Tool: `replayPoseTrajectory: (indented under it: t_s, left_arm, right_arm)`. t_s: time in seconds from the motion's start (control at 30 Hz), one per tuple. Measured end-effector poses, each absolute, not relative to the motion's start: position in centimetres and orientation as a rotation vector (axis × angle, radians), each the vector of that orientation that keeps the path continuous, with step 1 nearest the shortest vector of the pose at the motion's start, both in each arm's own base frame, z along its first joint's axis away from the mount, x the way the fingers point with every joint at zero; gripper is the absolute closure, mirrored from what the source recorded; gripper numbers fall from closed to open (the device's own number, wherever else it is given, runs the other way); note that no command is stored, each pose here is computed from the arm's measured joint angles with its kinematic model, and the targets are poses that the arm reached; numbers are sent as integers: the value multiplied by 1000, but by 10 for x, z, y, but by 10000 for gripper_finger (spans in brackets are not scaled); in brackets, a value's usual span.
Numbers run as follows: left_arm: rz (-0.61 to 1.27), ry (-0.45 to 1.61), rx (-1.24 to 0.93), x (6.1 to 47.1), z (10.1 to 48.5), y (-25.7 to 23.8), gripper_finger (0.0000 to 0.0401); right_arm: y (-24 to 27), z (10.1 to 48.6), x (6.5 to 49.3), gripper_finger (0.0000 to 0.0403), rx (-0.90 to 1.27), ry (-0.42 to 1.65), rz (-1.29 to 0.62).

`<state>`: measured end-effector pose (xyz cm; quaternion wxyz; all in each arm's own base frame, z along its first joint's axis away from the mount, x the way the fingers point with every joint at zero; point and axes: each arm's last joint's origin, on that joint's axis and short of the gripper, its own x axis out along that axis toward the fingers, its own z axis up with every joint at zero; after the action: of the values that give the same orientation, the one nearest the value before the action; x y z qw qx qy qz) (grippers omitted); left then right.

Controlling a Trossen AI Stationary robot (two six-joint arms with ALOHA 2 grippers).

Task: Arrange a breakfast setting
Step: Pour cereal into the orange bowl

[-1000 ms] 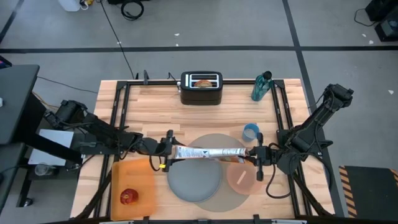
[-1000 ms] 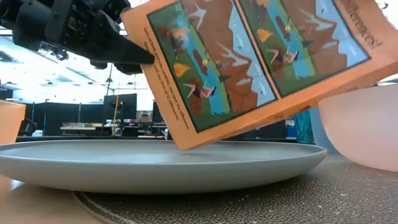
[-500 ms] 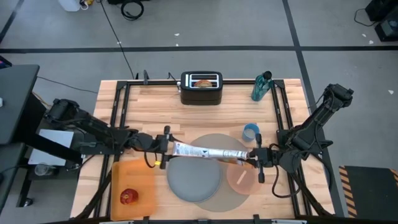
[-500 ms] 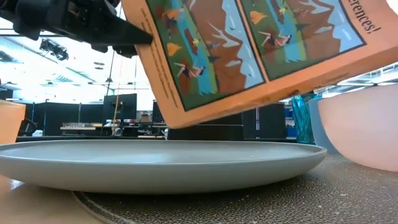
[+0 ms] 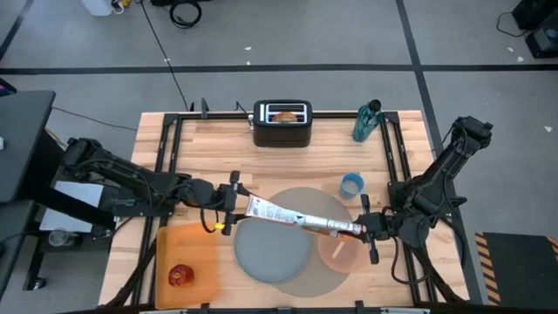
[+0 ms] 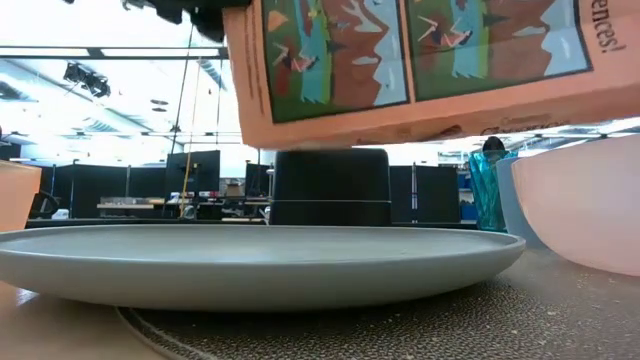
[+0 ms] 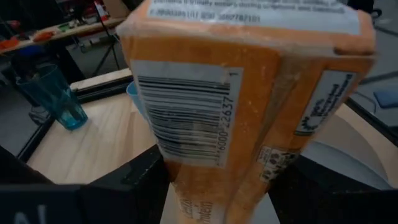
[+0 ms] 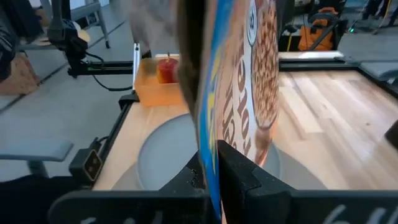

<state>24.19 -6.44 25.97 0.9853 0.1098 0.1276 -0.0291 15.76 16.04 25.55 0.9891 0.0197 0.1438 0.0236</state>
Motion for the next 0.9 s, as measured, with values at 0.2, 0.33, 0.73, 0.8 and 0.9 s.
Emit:
replayPoseTrajectory:
  t_s: [0.2, 0.33, 0.73, 0.8, 0.9]
  left_arm:
    - [-51, 298, 219, 246, 283, -64, 164]
    - [-41, 321, 196, 247, 283, -60, 164]
    - [-84, 292, 152, 249, 292, -59, 164]
    - [-92, 265, 155, 250, 302, -60, 164]
    - [-107, 276, 173, 253, 308, -59, 164]
  right_arm:
    - [160, 235, 150, 373, 78, 315, 49]
    - [157, 220, 147, 341, 92, 318, 43]
    - [161, 217, 142, 240, 122, 299, 80]
    - [161, 217, 142, 240, 121, 298, 79]
    - [161, 217, 142, 240, 123, 299, 81]
